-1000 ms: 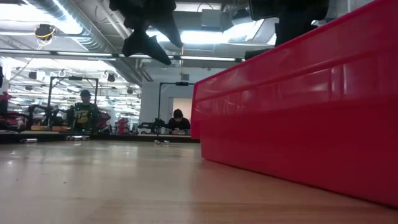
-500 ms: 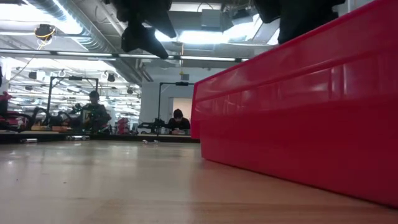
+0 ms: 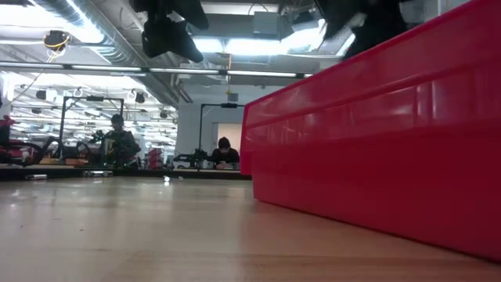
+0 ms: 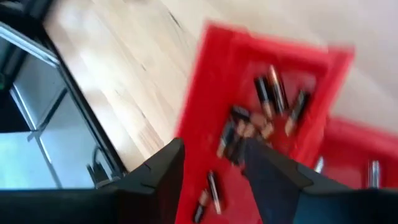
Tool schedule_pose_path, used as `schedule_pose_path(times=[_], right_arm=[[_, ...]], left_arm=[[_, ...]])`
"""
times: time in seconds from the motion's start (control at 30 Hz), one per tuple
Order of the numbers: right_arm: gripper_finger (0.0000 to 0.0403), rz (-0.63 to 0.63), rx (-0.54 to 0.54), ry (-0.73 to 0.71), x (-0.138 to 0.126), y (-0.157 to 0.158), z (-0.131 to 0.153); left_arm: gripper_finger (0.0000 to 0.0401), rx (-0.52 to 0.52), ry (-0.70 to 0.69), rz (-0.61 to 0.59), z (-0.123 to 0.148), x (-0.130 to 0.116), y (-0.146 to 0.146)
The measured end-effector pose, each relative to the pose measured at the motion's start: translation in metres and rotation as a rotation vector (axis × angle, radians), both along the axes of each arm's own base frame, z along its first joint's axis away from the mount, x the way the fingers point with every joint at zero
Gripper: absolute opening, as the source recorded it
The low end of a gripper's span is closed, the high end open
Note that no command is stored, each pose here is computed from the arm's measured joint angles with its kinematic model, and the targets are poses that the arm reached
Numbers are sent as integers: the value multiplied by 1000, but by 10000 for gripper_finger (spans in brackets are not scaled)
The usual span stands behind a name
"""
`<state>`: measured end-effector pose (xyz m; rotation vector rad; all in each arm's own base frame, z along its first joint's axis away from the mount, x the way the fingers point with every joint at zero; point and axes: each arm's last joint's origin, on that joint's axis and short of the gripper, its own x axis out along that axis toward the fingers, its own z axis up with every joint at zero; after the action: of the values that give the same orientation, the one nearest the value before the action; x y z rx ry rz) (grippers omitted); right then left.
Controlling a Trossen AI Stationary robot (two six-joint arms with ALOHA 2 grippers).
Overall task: Sort batteries
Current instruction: Put the silver battery into the right red bin
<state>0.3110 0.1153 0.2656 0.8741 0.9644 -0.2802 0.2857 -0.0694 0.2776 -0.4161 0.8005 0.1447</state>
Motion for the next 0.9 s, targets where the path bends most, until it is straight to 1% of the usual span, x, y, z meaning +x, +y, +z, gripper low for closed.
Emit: schedule_pose_path(times=[0.17, 0.27, 0.47, 0.6, 0.7, 0.77, 0.9], right_arm=[[169, 9, -95, -112, 8, -3, 25], [169, 25, -125, -154, 13, -9, 39], [169, 63, -196, -195, 21, -30, 51], [169, 101, -254, -216, 27, -52, 56], [169, 134, -280, -257, 33, -73, 59], [169, 168, -273, -279, 36, -88, 60], [169, 230, -259, -307, 37, -120, 61]], left_arm=[[237, 11, -5, 3, 0, -2, -8], [237, 22, -12, 26, 0, -3, -11], [237, 32, -1, 92, -7, 0, -16], [237, 24, 24, 115, -15, 5, -17], [237, 21, 31, 145, -17, 7, -11], [237, 26, 22, 188, -17, 10, -3], [237, 45, 18, 266, -15, 14, 22]])
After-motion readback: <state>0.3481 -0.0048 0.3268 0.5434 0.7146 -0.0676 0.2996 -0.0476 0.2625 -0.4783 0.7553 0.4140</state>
